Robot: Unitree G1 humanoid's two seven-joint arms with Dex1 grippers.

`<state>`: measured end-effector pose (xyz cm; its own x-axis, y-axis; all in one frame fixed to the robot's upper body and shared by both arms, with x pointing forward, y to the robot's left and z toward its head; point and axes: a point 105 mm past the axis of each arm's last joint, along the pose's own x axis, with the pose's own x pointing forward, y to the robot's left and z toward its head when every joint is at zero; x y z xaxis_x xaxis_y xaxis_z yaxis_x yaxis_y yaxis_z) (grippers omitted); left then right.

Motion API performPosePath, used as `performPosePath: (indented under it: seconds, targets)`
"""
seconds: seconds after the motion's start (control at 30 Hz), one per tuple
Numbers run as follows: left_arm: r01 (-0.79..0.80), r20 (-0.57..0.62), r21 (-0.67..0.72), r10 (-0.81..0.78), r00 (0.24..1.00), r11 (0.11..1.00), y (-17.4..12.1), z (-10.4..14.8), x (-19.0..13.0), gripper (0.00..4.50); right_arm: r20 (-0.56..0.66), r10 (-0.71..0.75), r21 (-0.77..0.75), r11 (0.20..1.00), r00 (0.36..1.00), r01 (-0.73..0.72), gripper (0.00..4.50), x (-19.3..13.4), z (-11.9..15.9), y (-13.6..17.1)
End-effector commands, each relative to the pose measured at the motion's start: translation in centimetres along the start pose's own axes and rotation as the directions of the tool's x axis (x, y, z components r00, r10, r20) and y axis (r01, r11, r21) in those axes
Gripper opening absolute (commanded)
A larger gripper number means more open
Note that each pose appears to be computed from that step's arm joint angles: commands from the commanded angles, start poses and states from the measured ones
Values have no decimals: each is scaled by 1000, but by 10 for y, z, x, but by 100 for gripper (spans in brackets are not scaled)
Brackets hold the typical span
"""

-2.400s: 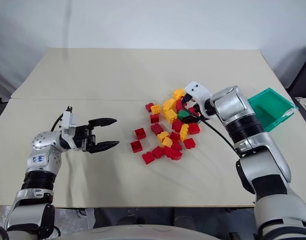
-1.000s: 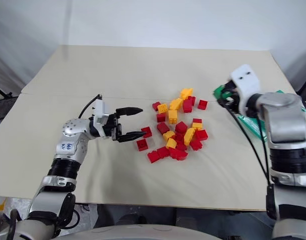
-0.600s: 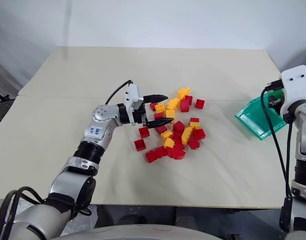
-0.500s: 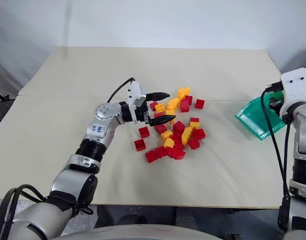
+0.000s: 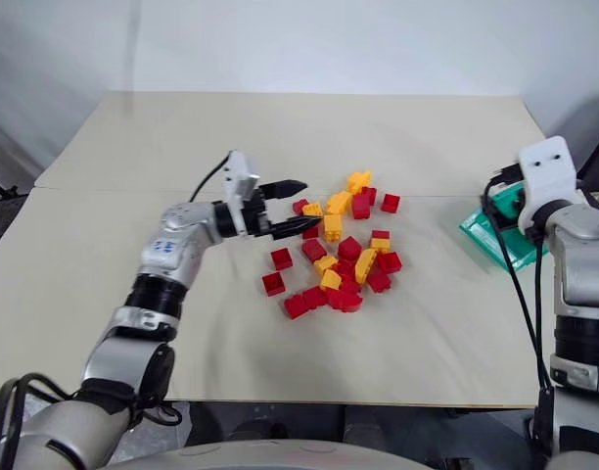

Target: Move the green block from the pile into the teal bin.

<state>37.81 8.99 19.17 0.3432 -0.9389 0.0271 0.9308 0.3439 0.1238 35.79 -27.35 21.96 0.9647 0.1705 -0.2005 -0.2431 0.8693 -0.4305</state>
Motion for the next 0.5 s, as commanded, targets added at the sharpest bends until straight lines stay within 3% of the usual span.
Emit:
performPosePath:
  seconds: [0.03,0.1,0.23,0.4,0.5]
  targets:
    - [-34,-43,28,35,998,999,3,1,-42,450,135,342,-170,933,930,-318,449,-24,19,52]
    - [-39,-65,3,39,997,999,2,-5,-69,450,131,537,-183,839,833,-512,449,-44,8,78]
    - [-92,-100,-14,90,991,996,-2,-16,-119,450,124,661,-126,750,740,-649,449,-59,-18,82]
    - [-194,-122,-19,190,974,981,-2,-21,-153,450,53,709,-104,705,703,-702,449,-64,-48,77]
    - [-299,-180,32,299,937,954,-1,-27,-175,450,53,681,-78,732,730,-677,449,-60,-61,73]
